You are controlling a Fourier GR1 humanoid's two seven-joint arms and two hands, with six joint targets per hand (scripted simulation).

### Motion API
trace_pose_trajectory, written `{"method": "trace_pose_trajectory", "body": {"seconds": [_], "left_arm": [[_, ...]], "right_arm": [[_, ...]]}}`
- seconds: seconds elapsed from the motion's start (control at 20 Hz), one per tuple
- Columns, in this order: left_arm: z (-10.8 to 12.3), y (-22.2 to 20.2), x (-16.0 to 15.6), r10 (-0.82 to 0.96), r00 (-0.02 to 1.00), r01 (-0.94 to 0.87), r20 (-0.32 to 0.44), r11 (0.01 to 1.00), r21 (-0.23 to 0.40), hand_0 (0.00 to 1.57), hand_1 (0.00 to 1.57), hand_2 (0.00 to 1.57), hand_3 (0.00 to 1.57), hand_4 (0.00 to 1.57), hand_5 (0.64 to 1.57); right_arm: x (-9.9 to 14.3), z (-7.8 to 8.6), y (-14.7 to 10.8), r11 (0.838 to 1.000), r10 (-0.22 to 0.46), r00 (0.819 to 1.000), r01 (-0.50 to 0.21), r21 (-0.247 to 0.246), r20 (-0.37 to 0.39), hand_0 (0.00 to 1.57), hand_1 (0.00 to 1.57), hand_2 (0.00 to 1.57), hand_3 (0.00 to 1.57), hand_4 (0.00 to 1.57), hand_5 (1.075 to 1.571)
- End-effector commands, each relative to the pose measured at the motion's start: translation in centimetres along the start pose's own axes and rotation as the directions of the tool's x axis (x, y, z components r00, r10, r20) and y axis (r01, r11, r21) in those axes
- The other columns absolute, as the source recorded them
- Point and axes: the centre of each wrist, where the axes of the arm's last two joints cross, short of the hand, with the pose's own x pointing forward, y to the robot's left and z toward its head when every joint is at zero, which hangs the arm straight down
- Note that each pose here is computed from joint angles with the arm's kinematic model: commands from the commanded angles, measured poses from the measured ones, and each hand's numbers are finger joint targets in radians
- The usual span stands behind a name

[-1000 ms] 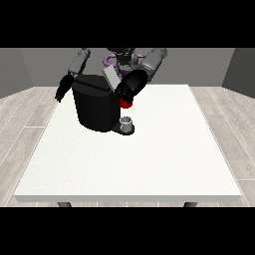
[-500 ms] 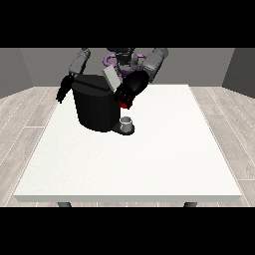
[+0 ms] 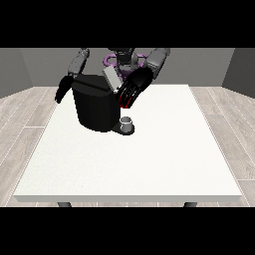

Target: Insert the coffee pod into the coffee machine and close the lid

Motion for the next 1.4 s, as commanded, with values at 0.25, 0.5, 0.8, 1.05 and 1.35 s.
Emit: {"method": "trace_pose_trajectory", "body": {"seconds": [0.25,0.5,0.8,1.05,1.35], "left_arm": [[0.3,-6.3,0.4,0.096,0.993,-0.104,-0.063,0.985,-0.138,0.0,0.0,0.0,0.05,0.0,1.571],[2.4,-13.4,0.0,0.289,0.953,-0.303,-0.096,0.924,-0.233,0.0,0.0,0.28,0.0,0.0,1.571],[7.2,-24.2,0.8,0.803,0.574,-0.818,-0.159,0.571,-0.071,0.0,0.0,0.0,0.0,0.47,1.571],[12.8,-31.2,1.6,0.899,0.325,-0.937,-0.293,0.348,0.029,0.0,0.0,0.0,0.0,0.39,1.571],[18.1,-34.4,0.8,0.891,0.284,-0.951,-0.355,0.31,0.018,0.0,0.0,0.0,0.0,0.44,1.571]], "right_arm": [[-5.1,2.5,-0.7,0.999,-0.021,0.987,0.014,-0.044,-0.161,0.0,0.0,0.0,0.0,0.0,1.571],[-9.3,6.4,-3.2,1.0,-0.004,0.958,-0.002,-0.019,-0.288,0.0,0.0,0.0,0.0,0.0,1.571],[-12.0,9.6,-4.3,0.993,-0.012,0.912,-0.036,-0.111,-0.409,0.0,0.0,0.0,0.0,0.0,1.571],[-13.3,12.4,-3.6,0.995,-0.035,0.902,-0.006,-0.095,-0.431,0.0,0.0,0.0,0.0,0.0,1.571],[-8.5,7.9,-2.4,0.994,-0.1,0.956,0.109,0.018,-0.274,0.0,0.0,0.0,0.0,0.0,1.571]]}}
